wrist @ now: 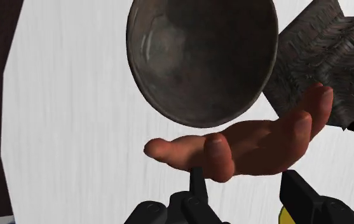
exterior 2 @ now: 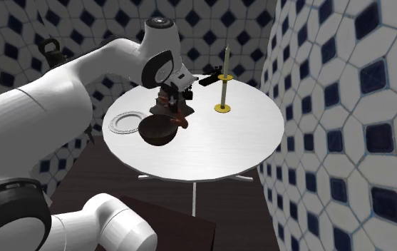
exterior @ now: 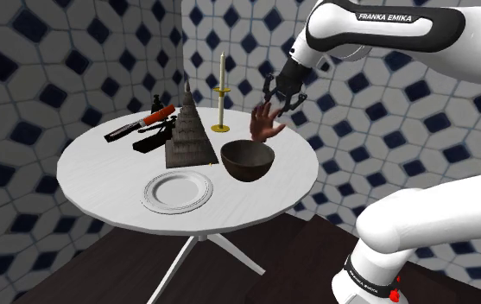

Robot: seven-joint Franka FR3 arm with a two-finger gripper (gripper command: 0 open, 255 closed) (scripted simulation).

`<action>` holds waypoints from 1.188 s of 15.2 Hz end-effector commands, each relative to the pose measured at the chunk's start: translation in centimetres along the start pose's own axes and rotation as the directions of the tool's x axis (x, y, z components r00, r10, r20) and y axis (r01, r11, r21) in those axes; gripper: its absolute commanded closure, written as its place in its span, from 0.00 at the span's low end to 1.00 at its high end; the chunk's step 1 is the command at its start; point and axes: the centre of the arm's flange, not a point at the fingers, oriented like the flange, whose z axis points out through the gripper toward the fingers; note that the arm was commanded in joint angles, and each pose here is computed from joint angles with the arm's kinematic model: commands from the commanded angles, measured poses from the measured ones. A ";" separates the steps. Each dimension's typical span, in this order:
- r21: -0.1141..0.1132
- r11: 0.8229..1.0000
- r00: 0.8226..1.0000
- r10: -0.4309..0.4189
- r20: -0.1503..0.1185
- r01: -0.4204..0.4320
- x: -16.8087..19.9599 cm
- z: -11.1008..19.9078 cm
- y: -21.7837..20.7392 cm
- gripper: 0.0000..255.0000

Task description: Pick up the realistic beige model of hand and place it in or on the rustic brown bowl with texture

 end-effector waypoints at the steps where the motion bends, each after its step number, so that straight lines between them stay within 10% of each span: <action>1: 0.000 1.000 1.000 0.001 0.000 -0.001 -2.5 0.3 -1.0 1.00; 8: 0.000 1.000 1.000 0.001 0.000 -0.001 -12.1 0.4 -3.9 1.00; 15: 0.000 1.000 1.000 0.001 0.000 -0.001 -12.1 3.0 -3.0 1.00; 16: 0.000 1.000 1.000 0.001 0.000 -0.001 -12.1 3.0 -3.0 0.00; 18: 0.007 0.996 0.994 -0.094 0.053 0.094 -13.7 2.2 -2.4 0.00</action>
